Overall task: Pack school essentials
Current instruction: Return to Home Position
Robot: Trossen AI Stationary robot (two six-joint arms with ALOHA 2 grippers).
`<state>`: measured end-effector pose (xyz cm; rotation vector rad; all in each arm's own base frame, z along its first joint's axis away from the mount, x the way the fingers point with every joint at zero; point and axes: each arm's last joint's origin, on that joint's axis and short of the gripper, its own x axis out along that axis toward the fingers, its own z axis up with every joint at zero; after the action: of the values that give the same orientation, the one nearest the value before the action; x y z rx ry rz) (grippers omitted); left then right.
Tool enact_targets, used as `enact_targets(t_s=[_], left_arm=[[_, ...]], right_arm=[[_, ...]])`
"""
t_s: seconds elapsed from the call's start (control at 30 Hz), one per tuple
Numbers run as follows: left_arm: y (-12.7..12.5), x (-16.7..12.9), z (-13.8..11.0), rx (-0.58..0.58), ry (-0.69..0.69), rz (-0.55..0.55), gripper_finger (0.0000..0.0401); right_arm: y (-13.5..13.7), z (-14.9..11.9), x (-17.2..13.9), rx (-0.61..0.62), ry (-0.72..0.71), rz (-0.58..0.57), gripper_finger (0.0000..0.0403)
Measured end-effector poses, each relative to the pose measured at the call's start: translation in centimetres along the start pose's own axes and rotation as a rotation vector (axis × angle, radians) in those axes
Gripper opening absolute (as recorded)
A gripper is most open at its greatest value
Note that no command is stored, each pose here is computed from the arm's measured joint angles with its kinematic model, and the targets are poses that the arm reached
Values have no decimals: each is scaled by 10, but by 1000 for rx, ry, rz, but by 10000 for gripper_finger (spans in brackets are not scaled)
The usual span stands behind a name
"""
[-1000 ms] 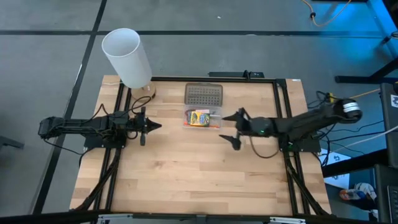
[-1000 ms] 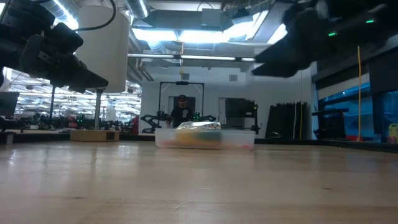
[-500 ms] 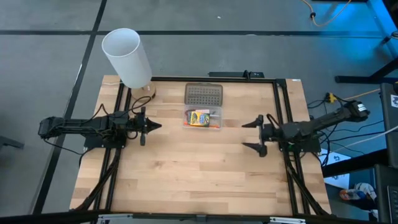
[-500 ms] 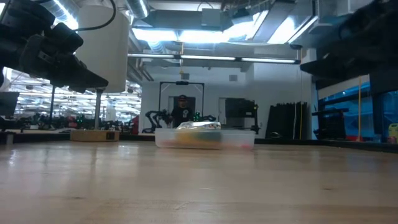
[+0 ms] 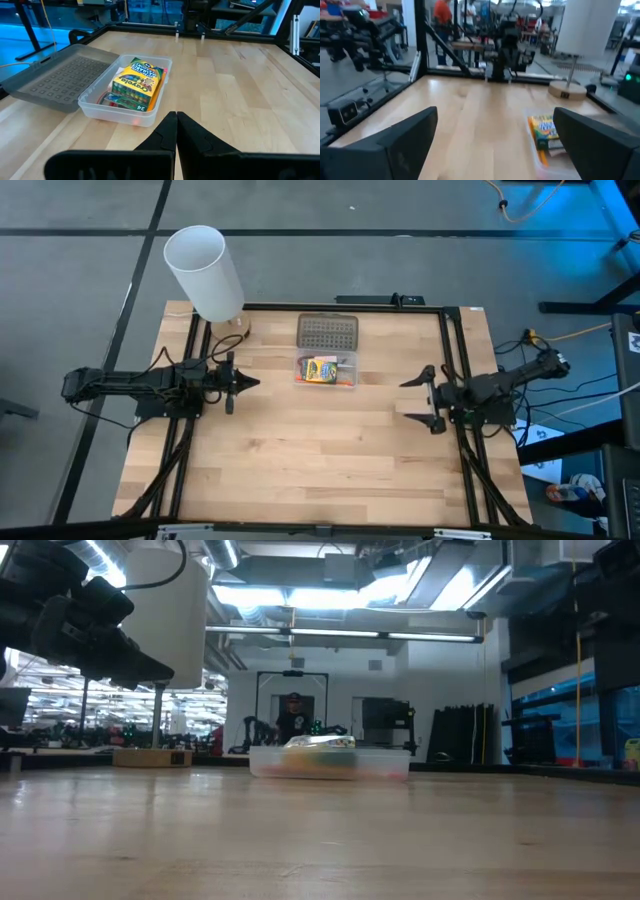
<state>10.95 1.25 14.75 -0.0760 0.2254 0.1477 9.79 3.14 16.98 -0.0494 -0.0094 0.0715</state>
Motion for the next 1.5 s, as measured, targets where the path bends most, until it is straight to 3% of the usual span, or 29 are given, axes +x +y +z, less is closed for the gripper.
enact_targets(t_s=[0.33,0.57,1.5], left_arm=[[0,0,0,0,0,0,0],[0,0,0,0,0,0,0],[0,0,0,0,0,0,0]], right_arm=[[-4,14,-9,-9,-88,-3,398],[-5,17,-12,-8,5,3,398],[-5,17,-12,-7,6,4,398]])
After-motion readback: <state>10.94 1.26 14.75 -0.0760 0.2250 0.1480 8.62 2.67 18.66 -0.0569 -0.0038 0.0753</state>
